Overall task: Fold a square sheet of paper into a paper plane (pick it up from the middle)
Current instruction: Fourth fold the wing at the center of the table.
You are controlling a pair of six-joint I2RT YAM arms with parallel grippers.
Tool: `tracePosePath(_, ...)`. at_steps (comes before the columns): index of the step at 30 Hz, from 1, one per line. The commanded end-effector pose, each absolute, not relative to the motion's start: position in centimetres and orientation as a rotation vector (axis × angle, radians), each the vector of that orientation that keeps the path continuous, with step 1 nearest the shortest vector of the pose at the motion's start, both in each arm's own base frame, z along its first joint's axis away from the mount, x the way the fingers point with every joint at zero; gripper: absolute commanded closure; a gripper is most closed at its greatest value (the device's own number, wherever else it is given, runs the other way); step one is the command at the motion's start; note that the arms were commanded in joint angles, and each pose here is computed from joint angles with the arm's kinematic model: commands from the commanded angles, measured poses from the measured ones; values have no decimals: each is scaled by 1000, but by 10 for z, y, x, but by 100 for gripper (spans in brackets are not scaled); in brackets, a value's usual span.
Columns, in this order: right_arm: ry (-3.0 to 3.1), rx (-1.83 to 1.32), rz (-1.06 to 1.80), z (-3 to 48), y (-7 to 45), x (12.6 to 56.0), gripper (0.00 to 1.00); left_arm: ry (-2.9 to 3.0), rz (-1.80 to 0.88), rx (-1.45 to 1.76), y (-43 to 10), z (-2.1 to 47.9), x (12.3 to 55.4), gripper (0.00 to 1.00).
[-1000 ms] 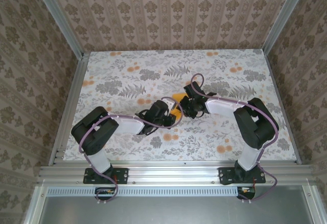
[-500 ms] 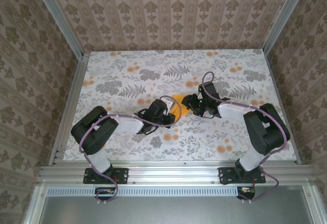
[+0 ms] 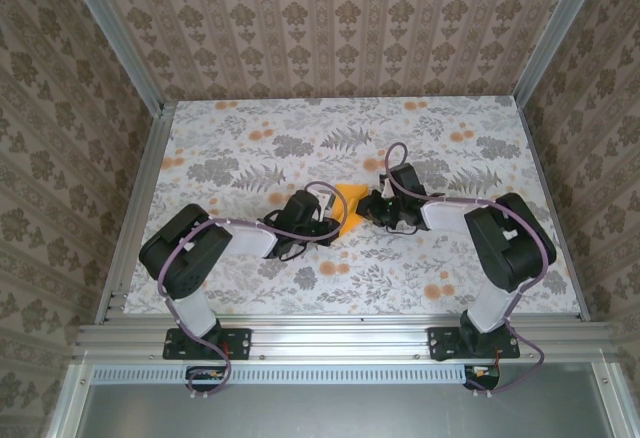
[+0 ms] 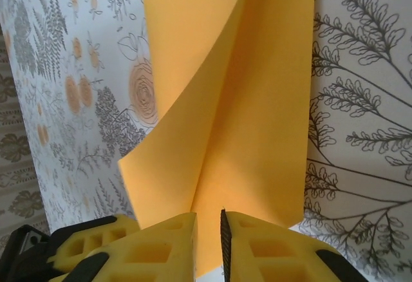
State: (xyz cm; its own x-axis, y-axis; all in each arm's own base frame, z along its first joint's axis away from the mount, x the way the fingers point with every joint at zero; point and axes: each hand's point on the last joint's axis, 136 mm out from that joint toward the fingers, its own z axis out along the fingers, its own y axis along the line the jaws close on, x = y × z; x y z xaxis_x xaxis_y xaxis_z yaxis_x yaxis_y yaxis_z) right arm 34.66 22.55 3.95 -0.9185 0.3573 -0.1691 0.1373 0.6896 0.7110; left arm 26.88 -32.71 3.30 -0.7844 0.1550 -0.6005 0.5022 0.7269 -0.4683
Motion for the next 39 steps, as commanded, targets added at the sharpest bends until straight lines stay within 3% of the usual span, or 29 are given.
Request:
tracePosePath(1,2558,316,1132,51,239,362,82,2413,-884,483,-326,26,266,89)
tracePosePath(11,2577,379,1164,34,245,371,85,2414,-884,497,-326,25,265,89)
tracePosePath(15,2591,389,1174,27,246,368,85,2439,-901,467,-325,25,267,84)
tracePosePath(30,2667,461,1103,1,235,353,73,2421,-1002,371,-332,53,290,64)
tracePosePath(39,2710,506,1049,-12,229,348,71,2456,-977,190,-307,54,302,64)
